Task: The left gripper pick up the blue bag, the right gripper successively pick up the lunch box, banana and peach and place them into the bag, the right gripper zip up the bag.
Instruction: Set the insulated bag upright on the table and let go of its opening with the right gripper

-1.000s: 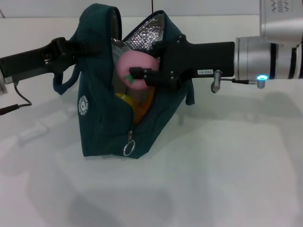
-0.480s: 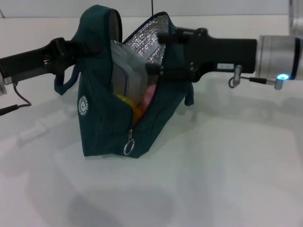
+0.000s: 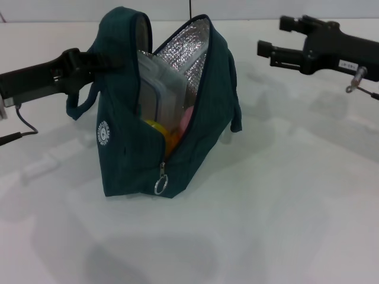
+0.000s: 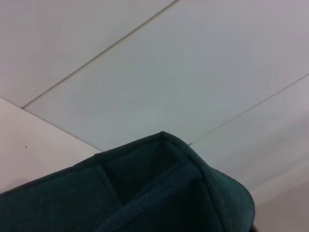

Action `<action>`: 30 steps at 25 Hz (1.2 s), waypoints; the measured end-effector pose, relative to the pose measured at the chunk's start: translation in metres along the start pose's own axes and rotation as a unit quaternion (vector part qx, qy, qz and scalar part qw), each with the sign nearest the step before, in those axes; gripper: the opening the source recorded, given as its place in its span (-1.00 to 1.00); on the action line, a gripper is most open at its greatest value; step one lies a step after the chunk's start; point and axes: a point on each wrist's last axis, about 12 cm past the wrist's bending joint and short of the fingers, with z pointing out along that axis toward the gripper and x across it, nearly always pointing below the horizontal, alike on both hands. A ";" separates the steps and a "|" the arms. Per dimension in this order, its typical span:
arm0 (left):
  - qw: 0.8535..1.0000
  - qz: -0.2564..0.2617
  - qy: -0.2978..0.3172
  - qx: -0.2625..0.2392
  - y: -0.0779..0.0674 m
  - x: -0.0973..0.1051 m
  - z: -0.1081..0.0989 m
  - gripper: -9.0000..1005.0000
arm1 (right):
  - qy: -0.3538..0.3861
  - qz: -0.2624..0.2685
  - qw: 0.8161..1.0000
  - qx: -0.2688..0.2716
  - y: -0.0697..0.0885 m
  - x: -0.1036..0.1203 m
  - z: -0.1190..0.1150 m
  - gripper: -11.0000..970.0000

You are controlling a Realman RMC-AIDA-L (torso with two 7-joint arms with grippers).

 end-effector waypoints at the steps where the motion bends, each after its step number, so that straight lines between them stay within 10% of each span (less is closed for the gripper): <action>1: 1.000 0.000 0.000 0.000 0.000 0.000 0.000 -0.91 | 0.007 0.004 1.000 0.007 -0.003 0.004 -0.002 0.70; 30: 1.000 0.002 0.005 0.003 -0.001 -0.001 0.004 -0.91 | 0.120 -0.044 0.991 0.028 0.000 0.017 0.077 0.68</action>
